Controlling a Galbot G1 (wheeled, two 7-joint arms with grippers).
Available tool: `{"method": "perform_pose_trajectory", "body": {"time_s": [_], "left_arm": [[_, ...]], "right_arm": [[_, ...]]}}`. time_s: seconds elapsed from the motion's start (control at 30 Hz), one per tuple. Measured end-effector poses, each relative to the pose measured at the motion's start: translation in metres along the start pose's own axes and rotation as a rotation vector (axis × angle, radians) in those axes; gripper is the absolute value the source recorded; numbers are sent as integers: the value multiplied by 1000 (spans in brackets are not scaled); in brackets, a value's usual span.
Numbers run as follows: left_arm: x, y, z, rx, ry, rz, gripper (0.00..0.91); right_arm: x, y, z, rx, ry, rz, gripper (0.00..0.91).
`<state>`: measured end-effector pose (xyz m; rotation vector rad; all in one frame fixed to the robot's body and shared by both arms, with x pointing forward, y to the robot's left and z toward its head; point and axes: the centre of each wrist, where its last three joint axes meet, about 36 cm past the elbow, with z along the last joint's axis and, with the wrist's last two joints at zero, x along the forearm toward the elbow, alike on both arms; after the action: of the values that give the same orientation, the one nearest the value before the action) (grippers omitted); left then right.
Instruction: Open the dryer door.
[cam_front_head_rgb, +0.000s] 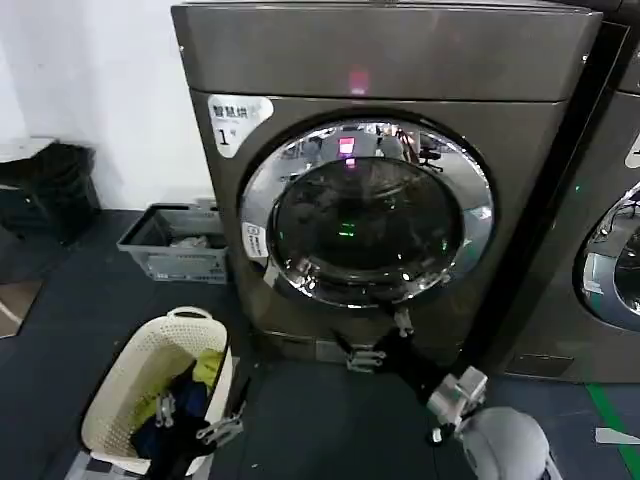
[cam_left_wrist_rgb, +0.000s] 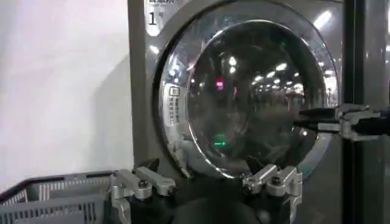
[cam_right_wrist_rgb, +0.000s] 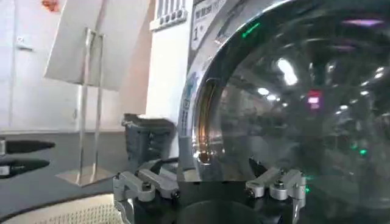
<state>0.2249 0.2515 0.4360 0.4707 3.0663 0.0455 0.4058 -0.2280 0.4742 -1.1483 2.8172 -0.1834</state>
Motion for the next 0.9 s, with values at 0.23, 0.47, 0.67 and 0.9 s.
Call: {"method": "perform_pose_trajectory", "body": {"time_s": [0.23,0.47,0.67,0.9], "left_arm": [[4,-2,2,-1,13,-7,907],[5,-3,2,4,13,-12,907],[5,-4,3,8,16,-15,907],[5,-4,3,8,16,-15,907]], "right_arm": [[-34,-6,-1,5,-23,-40,907],[-59,-14,-3,19,-35,-68,907],[-79,-16,-2,21,-37,-80,907],[-101,-17,3,18,-29,-89,907]]}}
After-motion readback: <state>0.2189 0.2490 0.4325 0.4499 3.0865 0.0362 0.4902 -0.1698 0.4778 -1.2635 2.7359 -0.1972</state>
